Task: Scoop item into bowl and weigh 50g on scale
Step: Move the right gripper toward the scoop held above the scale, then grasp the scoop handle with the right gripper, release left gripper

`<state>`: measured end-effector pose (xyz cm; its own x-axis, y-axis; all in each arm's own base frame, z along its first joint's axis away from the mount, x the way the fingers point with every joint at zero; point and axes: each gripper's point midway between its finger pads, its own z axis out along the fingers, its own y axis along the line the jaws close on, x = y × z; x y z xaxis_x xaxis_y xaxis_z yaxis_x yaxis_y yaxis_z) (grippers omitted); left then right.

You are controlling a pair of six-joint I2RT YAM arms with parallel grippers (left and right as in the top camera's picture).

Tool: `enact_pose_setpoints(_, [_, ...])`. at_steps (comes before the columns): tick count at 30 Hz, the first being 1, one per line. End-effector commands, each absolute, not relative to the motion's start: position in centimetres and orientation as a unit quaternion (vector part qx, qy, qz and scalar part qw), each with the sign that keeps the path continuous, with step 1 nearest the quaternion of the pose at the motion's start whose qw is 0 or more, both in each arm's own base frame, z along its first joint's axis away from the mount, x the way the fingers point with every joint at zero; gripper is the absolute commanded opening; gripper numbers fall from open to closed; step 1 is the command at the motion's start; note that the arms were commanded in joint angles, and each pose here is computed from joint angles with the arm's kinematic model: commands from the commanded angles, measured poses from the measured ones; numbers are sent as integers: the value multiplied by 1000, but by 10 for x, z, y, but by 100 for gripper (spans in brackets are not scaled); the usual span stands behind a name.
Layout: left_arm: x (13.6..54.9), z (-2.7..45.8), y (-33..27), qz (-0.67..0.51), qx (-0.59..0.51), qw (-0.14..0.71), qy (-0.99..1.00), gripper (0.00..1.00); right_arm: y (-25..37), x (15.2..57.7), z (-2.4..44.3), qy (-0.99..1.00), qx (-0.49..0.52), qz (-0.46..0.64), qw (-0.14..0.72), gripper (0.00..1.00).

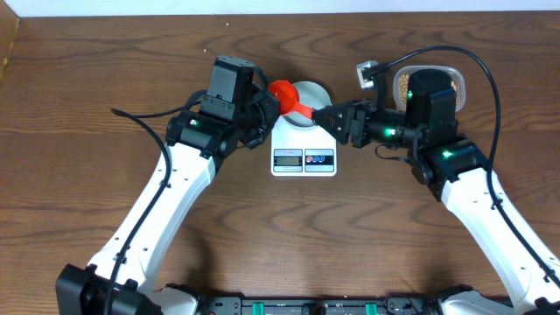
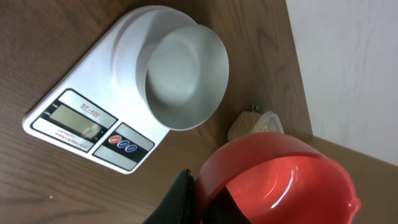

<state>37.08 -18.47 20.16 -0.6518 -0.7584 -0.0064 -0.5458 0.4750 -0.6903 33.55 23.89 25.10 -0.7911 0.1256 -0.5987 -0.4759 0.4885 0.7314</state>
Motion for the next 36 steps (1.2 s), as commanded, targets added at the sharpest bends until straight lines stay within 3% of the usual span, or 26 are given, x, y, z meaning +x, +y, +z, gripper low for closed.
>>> enact_pose_setpoints(1, [374,207,-181,-336,-404,167,834,7,240,344,252,817,-80,477,314,45])
enact_pose_setpoints(16, [370,208,-188,-352,-406,145,831,7,243,343,253,816,-81,479,314,33])
enact_pose_setpoints(36, [364,209,-202,-361,-406,133,829,7,243,344,255,814,-82,480,318,24])
